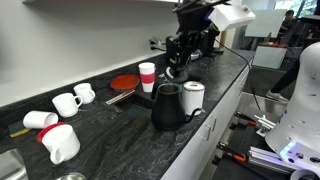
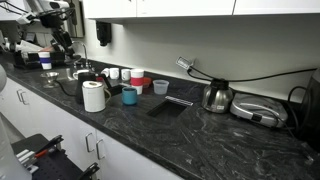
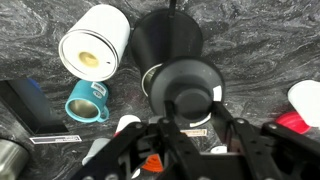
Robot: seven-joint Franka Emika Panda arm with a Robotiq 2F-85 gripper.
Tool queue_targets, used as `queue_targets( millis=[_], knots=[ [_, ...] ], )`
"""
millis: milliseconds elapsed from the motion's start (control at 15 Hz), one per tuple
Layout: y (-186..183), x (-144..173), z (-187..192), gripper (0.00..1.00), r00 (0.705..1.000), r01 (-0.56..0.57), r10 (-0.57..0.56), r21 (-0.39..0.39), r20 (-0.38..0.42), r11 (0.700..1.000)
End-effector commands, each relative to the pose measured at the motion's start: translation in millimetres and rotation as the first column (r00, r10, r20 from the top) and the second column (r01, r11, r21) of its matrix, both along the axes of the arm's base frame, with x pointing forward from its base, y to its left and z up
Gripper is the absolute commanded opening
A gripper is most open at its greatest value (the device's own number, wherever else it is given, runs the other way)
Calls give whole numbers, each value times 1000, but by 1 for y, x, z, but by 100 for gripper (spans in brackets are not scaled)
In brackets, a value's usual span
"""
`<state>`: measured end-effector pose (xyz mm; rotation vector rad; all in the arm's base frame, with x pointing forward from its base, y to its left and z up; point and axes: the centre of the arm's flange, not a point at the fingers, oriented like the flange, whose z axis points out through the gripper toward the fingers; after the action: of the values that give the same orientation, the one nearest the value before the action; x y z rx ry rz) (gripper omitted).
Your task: Put the black lid on the black teapot
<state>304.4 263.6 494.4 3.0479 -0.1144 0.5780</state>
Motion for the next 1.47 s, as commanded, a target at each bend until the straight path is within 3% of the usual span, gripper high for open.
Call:
queue_targets(
  millis=[0,600,667,867,1400],
  knots=[
    [0,0,0,41,1000,-1,1,0,0,1000],
    [0,0,0,41,1000,-1,1,-1,0,1000],
    [0,1,0,16,1000,7,-7,1,4,1000],
    [-5,9,-1,16,999,50,-50,3,5,999],
    [-19,65,-37,16,990,137,-136,16,-47,990]
  ],
)
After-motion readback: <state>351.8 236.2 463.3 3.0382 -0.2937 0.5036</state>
